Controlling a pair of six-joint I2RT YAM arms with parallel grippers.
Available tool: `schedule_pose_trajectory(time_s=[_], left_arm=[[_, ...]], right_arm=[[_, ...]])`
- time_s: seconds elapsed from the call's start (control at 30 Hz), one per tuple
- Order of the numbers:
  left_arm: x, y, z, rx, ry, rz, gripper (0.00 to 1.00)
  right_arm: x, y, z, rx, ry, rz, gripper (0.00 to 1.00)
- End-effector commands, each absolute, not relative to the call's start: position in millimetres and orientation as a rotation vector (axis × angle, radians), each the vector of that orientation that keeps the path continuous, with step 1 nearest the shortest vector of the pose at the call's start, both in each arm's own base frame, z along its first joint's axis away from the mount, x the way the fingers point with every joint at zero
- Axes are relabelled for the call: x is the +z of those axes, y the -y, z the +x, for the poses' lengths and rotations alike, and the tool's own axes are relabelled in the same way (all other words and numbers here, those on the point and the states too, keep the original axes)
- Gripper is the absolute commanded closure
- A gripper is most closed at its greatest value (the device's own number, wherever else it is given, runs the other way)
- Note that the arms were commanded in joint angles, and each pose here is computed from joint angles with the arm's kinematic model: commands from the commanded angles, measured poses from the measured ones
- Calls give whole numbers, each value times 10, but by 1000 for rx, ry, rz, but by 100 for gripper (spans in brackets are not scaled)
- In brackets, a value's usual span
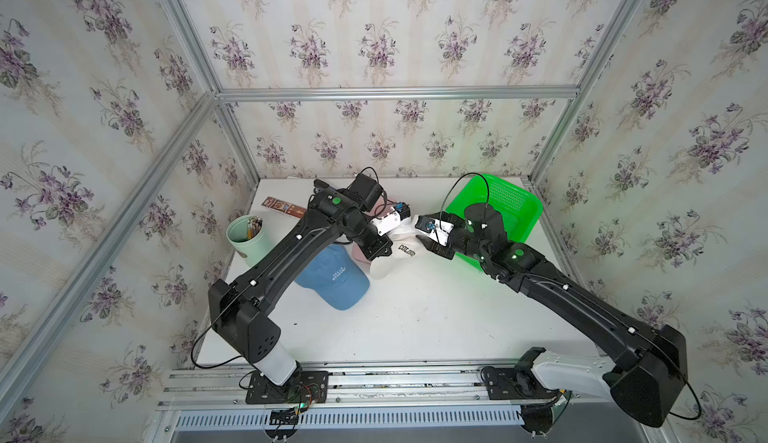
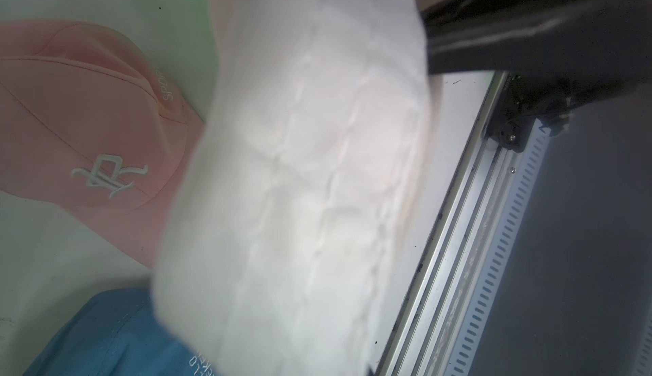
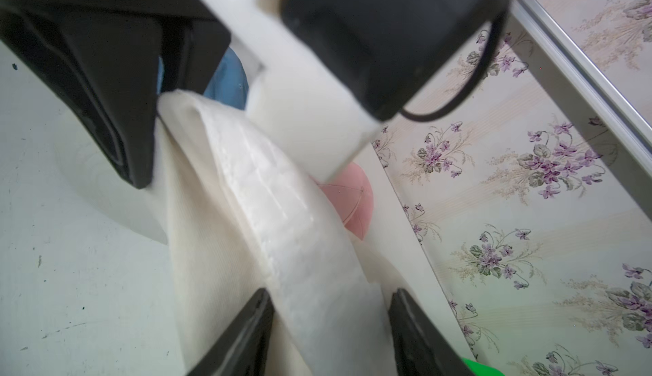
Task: Turn the baseball cap inside out
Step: Turn over the baseball cap.
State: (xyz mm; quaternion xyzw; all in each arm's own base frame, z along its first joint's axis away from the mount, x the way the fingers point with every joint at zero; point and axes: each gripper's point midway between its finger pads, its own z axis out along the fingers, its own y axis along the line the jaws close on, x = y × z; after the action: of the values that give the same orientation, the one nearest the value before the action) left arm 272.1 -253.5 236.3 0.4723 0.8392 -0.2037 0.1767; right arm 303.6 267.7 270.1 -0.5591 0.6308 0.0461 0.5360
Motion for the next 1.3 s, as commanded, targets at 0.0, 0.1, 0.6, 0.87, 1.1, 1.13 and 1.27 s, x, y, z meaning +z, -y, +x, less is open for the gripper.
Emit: schedule_pose_trajectory(time_s=[0.0, 0.1, 0.6, 0.87, 1.1, 1.13, 1.27], left_arm=[[2427, 2581, 2588, -635, -2306, 1405, 90], [2406, 2563, 2507, -638, -2289, 1434, 90], [2296, 2502, 2388, -558, -2108, 1570, 82], [2349, 2474, 2528, -539, -2084, 1532, 81], [2451, 2545, 2565, -638, -2045, 1370, 50], [2458, 2534, 2562, -631, -2022, 1347, 47], [2430, 2473, 2489, -624, -1977, 1293, 36]], right_arm=[[2720, -2622, 3143, 41, -1509, -1296, 42], [2753, -2631, 3221, 13, -1504, -1285, 43], [2568, -2738, 2732, 420, -1610, -1570, 73], [2353, -2726, 2608, 513, -1698, -1561, 100], [2430, -2725, 2620, 578, -1784, -1544, 100], [2445, -2709, 2629, 596, -1803, -1539, 100], [2533, -2608, 2725, 679, -1872, -1468, 100]])
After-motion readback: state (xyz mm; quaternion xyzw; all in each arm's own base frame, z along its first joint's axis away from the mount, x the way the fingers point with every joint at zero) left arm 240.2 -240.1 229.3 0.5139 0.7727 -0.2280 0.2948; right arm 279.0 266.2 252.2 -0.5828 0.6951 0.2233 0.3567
